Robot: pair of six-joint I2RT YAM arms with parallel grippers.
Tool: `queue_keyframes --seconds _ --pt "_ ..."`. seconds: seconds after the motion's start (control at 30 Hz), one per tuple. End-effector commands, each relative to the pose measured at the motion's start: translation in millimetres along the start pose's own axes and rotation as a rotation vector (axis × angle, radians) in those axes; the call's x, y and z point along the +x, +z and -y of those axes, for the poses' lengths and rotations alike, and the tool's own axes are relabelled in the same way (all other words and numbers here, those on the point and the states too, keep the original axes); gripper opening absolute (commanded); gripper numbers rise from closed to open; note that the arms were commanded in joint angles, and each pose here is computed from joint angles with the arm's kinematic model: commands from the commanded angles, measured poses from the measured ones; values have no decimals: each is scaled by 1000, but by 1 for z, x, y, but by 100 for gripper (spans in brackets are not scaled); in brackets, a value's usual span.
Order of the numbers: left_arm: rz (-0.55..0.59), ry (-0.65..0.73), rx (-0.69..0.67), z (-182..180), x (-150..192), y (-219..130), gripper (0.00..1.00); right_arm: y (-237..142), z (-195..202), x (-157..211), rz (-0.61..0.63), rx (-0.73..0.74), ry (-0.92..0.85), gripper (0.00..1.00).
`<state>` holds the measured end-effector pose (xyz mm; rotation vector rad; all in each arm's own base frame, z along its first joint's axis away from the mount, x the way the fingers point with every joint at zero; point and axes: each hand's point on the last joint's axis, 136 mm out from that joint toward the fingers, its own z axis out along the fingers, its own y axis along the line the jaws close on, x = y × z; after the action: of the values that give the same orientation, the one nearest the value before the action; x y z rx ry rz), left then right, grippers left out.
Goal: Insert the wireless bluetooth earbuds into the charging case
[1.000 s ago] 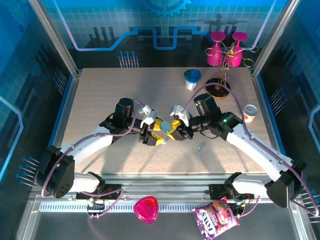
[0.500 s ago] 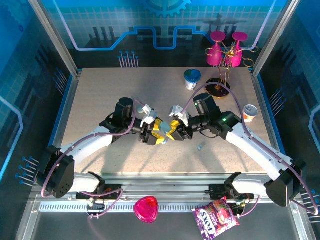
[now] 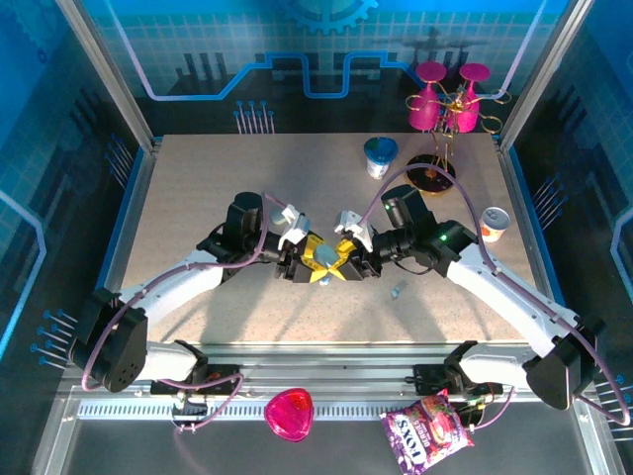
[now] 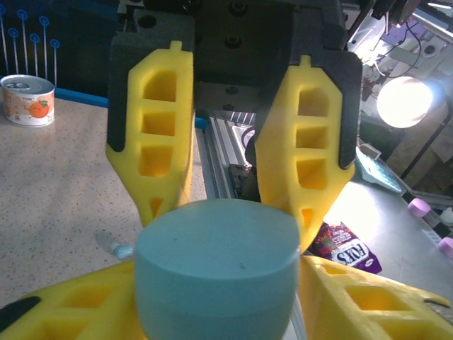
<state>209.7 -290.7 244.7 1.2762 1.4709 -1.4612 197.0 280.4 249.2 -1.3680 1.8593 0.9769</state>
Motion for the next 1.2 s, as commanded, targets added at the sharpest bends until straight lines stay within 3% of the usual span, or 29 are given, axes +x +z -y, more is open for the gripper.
queue_keyframes --seconds 0.0,0.3,0.57,1.17 --pt "15 47 33 9 -14 0 46 4 -3 4 -16 -15 -8 34" --pt "15 55 36 9 -15 0 30 3 0 5 -25 5 -10 36" --pt "28 109 1 4 -14 0 29 -11 11 -7 54 96 -15 70" --pt "17 209 0 6 -4 0 30 -48 51 -22 227 277 125 71"
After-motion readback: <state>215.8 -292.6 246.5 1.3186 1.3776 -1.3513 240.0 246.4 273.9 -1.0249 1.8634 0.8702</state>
